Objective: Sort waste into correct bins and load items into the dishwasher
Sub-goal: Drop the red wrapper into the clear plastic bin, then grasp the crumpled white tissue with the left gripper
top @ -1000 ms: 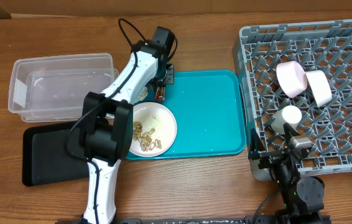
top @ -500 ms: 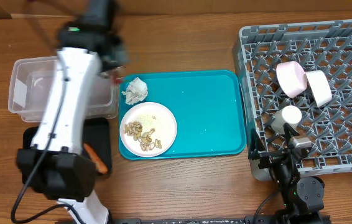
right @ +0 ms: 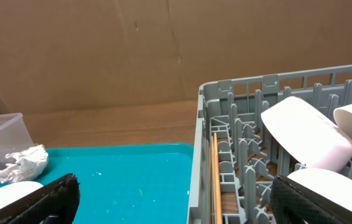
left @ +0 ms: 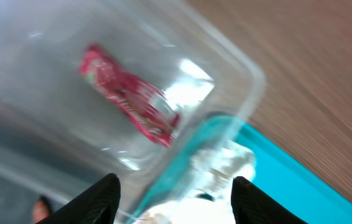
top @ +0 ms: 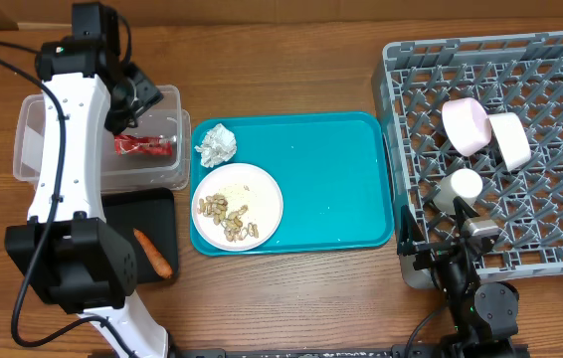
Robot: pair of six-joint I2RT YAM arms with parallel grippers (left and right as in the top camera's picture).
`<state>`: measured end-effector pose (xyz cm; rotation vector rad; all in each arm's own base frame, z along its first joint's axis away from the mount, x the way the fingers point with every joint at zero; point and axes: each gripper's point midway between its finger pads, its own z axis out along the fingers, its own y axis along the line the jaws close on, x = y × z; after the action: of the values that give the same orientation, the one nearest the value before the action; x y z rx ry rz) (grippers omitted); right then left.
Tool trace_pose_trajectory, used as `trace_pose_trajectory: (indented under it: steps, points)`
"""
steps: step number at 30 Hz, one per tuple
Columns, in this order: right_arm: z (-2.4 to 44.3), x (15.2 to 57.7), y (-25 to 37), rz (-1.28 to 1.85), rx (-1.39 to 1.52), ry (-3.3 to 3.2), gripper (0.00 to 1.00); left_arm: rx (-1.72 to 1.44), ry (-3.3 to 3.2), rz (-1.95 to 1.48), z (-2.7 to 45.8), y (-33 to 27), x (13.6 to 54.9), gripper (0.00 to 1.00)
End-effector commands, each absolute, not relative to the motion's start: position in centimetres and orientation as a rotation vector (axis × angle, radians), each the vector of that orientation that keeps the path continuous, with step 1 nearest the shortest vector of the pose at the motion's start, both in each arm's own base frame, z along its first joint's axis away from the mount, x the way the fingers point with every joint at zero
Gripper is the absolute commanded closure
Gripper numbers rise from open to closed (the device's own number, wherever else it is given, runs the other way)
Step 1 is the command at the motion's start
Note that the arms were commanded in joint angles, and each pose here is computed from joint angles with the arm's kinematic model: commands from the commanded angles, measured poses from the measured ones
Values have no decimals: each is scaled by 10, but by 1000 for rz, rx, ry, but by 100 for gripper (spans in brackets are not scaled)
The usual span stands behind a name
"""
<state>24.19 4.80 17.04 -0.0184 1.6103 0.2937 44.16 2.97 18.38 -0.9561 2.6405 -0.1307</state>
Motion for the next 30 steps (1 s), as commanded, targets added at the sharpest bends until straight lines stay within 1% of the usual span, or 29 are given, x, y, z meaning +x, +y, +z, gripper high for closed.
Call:
trace_pose_trajectory:
  steps: [1,4,6,8,10,14,18,21,22,24,26,28,29,30]
  points:
    - [170,242,48,293,-23,1602,0,-615,2710,-192,194,-26,449,40]
    - [170,242,48,293,-22,1602,0,-290,2764,25,178,-63,449,37]
    - [170,242,48,293,-22,1602,0,-141,2792,124,161,-85,449,35]
    - [170,242,48,293,-22,1602,0,-44,2830,190,136,-107,448,35]
    - [170,242,48,293,-22,1602,0,3,2859,279,110,-116,448,35]
    - [170,242,48,293,-22,1602,0,-178,2884,451,67,-104,447,36]
    - [170,242,48,293,-22,1602,0,-318,2900,471,52,-97,444,36]
    - [170,242,48,293,-22,1602,0,-340,2910,485,46,-96,442,37]
    - [170,242,48,293,-22,1602,0,-338,2914,488,43,-96,442,44]
    - [170,242,48,293,-22,1602,0,-332,2923,472,41,-98,442,54]
    - [170,242,48,293,-23,1602,0,-291,2954,423,38,-105,440,71]
    - [170,242,48,293,-22,1602,0,-253,2981,356,38,-113,440,93]
    - [170,242,48,293,-22,1602,0,-242,2987,324,40,-117,440,96]
    - [170,242,48,293,-22,1602,0,-245,2983,295,46,-120,441,96]
